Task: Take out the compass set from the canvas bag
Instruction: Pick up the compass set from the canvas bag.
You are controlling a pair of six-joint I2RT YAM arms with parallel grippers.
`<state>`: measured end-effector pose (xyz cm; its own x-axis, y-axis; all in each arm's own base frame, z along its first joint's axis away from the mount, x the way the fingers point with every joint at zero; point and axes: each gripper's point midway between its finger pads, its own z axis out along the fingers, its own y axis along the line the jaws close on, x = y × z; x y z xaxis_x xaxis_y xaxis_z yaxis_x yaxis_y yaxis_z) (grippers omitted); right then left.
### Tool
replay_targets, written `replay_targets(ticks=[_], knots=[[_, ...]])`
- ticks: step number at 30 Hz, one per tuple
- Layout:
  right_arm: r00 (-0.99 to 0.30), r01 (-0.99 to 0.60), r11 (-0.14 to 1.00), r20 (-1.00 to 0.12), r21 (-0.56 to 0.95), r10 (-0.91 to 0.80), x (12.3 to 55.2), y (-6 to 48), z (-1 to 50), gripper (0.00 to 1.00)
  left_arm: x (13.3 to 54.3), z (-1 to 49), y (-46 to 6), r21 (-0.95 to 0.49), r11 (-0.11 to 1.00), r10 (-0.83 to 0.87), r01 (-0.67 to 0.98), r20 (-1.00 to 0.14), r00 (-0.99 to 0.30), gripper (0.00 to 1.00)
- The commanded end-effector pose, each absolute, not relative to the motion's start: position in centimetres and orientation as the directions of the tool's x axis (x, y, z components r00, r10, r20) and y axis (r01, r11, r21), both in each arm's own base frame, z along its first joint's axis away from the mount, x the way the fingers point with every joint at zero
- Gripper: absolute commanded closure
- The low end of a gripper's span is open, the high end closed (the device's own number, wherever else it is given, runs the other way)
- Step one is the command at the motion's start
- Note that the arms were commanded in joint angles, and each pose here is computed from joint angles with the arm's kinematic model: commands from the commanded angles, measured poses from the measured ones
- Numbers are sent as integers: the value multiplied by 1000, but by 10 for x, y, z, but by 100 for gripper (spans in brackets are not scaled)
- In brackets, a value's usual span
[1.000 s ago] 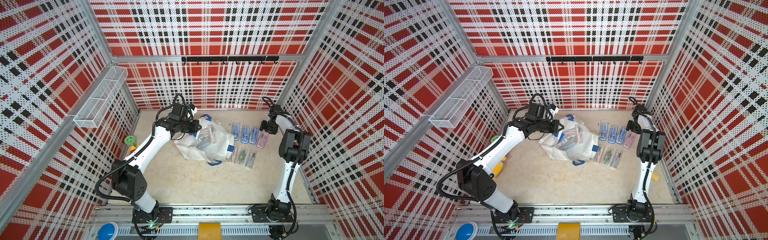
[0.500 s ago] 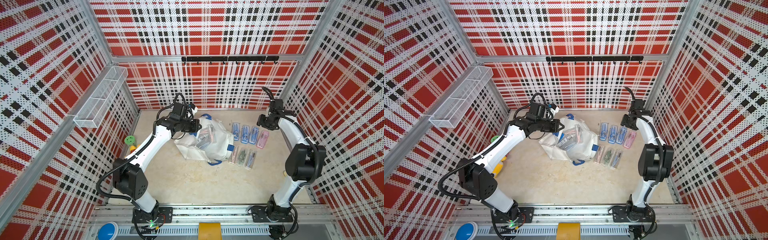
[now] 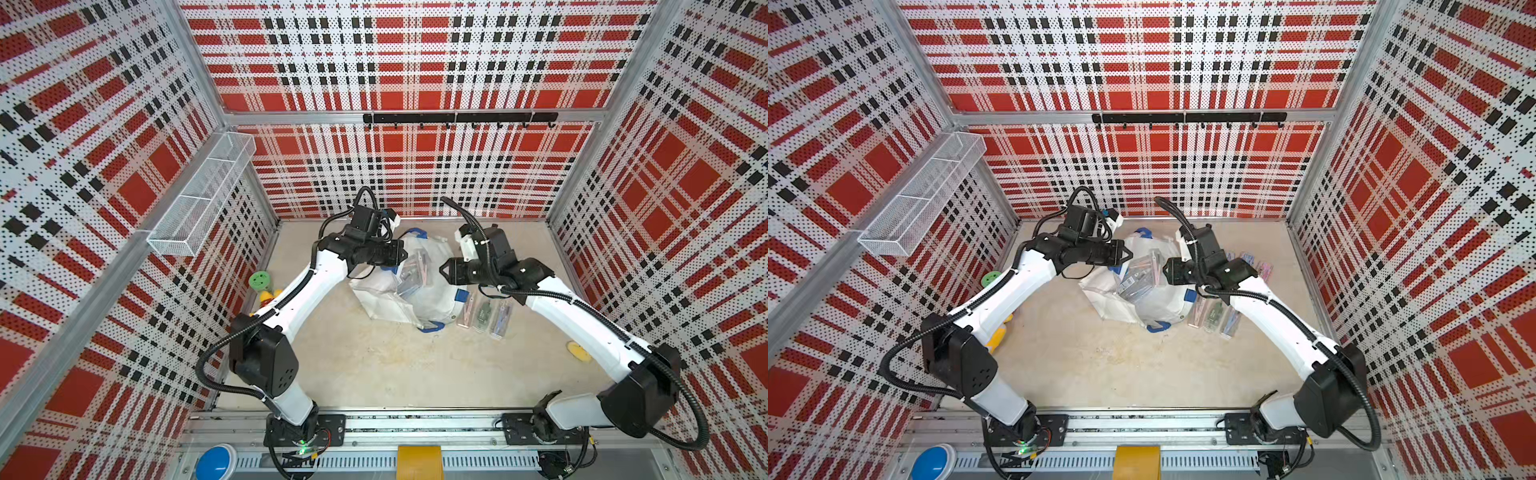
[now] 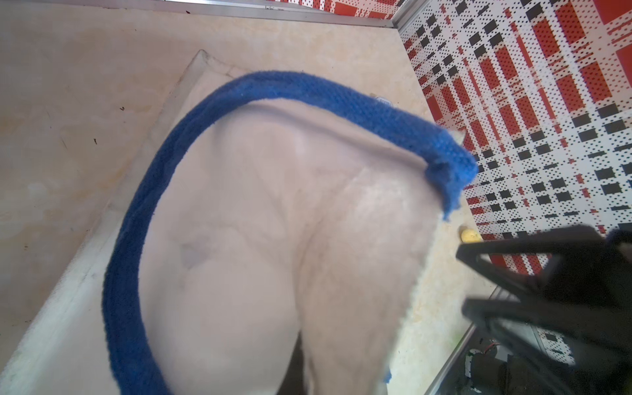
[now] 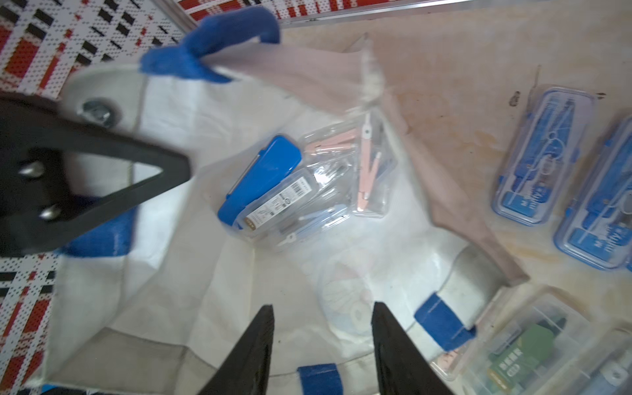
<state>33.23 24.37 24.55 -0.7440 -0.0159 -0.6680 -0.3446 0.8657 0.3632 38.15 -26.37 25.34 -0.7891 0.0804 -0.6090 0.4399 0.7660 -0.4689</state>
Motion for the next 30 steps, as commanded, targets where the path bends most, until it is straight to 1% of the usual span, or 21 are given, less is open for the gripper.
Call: replay_targets(ticks=[1, 5, 8, 15, 20, 30], knots=[[-715, -376, 848, -699, 373, -9, 327, 262, 246, 52, 384, 268, -269, -456, 758, 82, 467, -644, -761, 100], [-787, -302, 854, -617, 423, 28, 326, 270, 208, 54, 383, 269, -270, -452, 758, 87, 470, -644, -760, 100], [-829, -226, 866, -555, 445, 69, 331, 274, 185, 54, 381, 270, -271, -450, 758, 90, 473, -645, -759, 100], [-892, -76, 832, -410, 549, 189, 345, 298, 148, 50, 381, 269, -272, -448, 762, 90, 467, -642, -762, 100], [-899, -29, 843, -383, 537, 214, 358, 304, 131, 42, 382, 272, -274, -448, 760, 90, 470, -644, -759, 100], [-896, 54, 881, -367, 470, 250, 376, 299, 107, 36, 383, 271, -274, -449, 760, 93, 470, -641, -762, 100]])
